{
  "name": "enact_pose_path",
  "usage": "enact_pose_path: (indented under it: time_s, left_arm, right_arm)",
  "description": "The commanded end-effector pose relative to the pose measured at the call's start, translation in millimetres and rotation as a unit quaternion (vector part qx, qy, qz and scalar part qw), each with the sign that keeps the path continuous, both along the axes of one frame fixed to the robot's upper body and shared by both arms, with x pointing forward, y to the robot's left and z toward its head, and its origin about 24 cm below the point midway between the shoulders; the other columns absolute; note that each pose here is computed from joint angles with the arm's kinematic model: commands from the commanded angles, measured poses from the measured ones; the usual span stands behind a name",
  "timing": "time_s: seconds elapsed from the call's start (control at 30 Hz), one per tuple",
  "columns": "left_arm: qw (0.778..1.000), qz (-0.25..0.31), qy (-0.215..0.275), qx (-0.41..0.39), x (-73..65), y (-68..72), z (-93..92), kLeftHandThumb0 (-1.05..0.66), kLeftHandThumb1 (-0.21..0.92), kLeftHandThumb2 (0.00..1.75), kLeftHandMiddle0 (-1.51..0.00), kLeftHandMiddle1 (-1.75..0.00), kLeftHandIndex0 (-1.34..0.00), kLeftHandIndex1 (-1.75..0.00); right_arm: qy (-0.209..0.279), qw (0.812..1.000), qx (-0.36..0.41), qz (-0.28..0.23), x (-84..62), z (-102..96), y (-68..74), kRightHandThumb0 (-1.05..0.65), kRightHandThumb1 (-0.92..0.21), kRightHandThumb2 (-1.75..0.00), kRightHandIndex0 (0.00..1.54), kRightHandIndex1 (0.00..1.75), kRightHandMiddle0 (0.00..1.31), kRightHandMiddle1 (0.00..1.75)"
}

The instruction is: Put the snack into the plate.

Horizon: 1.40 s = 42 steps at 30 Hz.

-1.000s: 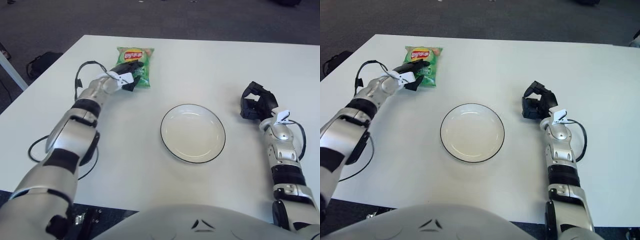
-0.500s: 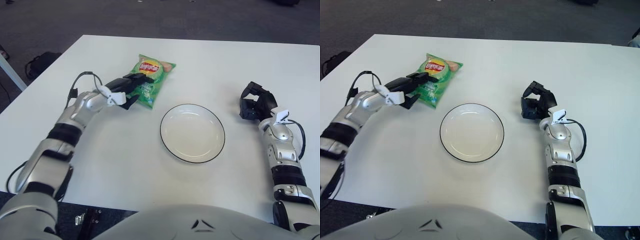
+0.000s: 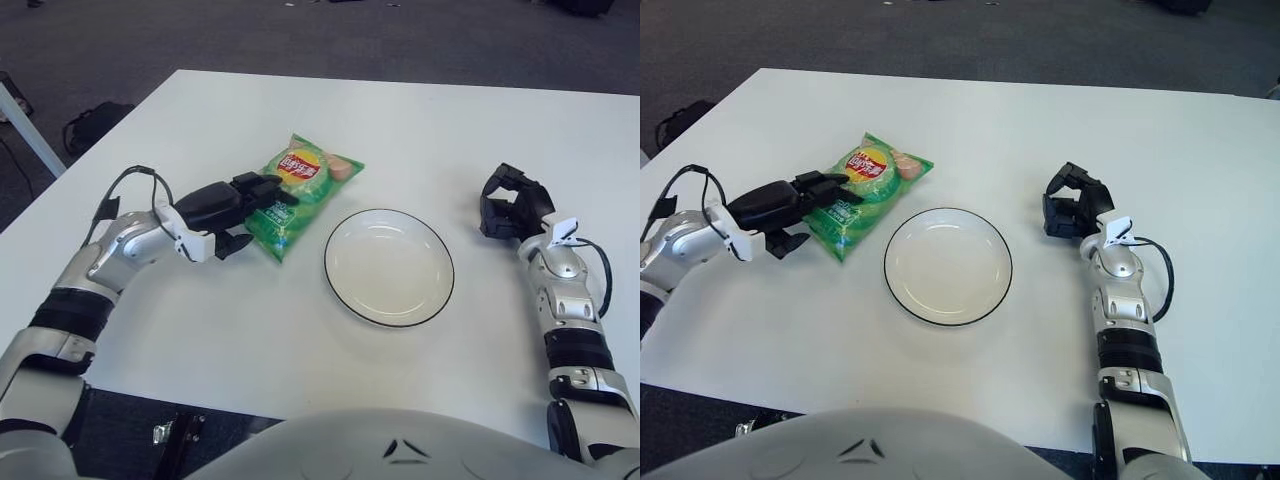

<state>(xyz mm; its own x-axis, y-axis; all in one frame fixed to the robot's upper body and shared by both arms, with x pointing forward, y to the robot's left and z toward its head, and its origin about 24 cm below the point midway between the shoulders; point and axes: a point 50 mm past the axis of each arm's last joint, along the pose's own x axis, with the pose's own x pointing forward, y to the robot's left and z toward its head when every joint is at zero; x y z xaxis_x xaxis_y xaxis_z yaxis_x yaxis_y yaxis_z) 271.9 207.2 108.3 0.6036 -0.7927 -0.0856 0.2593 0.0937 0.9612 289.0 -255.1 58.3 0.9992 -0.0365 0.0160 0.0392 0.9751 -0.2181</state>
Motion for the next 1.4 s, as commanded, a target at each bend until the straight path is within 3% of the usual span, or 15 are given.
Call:
enact_pose_path:
  time_s: [0.0,0.47,0.87,1.13,1.37]
  left_arm:
    - [1.000,0.007,-0.003,0.028,-1.6,5.8,-6.1,-0.93,0.92,1.20,-0.36,-0.55,0.00,-0.93]
    - [0.997,0.025,-0.037,0.064,1.9,3.9,-1.5,-0.92,0.92,1.18,-0.33,-0.65,0.00,-0.95]
    - [0.988,0.053,-0.135,0.045,1.1,-7.4,9.6,-0.86,0.92,1.11,-0.33,-0.70,0.00,-1.04]
    - [0.977,0.080,-0.196,-0.002,-8.9,-19.2,26.9,-0.80,0.92,0.96,-0.35,-0.83,0.00,-1.15]
    - [0.969,0.094,-0.226,-0.030,-31.0,-31.5,49.3,-0.75,0.92,0.78,-0.37,-0.91,0.00,-1.26]
  right_arm:
    - [0.083,0.997,0.005,-0.004,-11.9,-34.2,1.3,-0.47,-0.34,-1.29,1.34,1.75,0.60,1.75]
    - [0.084,0.996,0.005,0.000,-9.5,-35.4,-1.7,-0.48,-0.33,-1.30,1.34,1.75,0.60,1.75]
    - [0.082,0.997,0.003,-0.001,-10.2,-36.7,-2.9,-0.48,-0.34,-1.29,1.34,1.75,0.60,1.75]
    - [0.080,0.997,0.003,-0.001,-10.8,-36.5,-2.9,-0.48,-0.34,-1.29,1.34,1.75,0.60,1.75]
    - [0.079,0.997,0.005,0.004,-11.0,-36.0,-2.4,-0.48,-0.33,-1.31,1.33,1.75,0.61,1.75]
